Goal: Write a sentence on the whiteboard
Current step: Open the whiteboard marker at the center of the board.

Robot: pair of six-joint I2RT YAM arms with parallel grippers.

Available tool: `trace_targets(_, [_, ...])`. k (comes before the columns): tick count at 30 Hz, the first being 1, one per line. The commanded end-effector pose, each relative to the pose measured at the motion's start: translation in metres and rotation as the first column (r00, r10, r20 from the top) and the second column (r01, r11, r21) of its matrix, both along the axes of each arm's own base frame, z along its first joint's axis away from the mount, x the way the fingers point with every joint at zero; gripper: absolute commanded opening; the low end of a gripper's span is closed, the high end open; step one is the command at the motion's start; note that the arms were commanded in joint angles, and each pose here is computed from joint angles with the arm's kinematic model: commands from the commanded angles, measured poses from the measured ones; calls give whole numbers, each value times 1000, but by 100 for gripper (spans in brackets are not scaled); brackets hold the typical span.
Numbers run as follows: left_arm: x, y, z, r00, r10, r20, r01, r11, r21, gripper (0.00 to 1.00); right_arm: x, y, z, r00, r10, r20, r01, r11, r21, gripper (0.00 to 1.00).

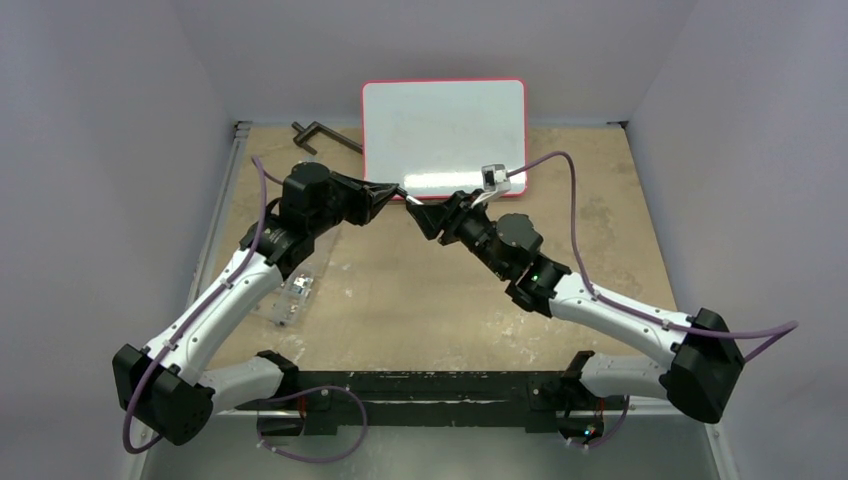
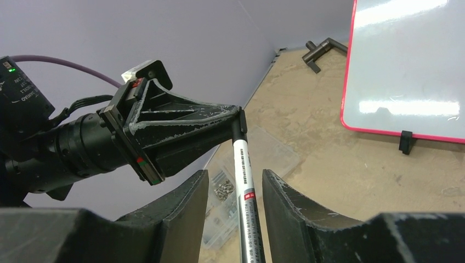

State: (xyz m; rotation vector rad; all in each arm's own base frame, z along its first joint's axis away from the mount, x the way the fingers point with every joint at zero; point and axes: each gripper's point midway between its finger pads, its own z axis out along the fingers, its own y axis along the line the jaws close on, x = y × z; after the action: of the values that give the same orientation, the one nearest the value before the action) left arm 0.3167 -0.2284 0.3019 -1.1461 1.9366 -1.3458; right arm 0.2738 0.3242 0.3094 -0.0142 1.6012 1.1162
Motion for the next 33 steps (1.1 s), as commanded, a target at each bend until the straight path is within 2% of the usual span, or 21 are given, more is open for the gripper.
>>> trace_targets(1, [2,6,31,997,34,72,-30,998,-51,0,5,0,35,998,-23,64,19,998,63,40])
trace_targets(25, [-3,13,19,998,45,53,-44,999,-14,0,10,4,47,994,-37,100,27,995,95,31])
trace_targets(33, [-3,13,15,998,43,44,-43,999,-5,0,11,6,46,994,-32,103,22,994,104,21])
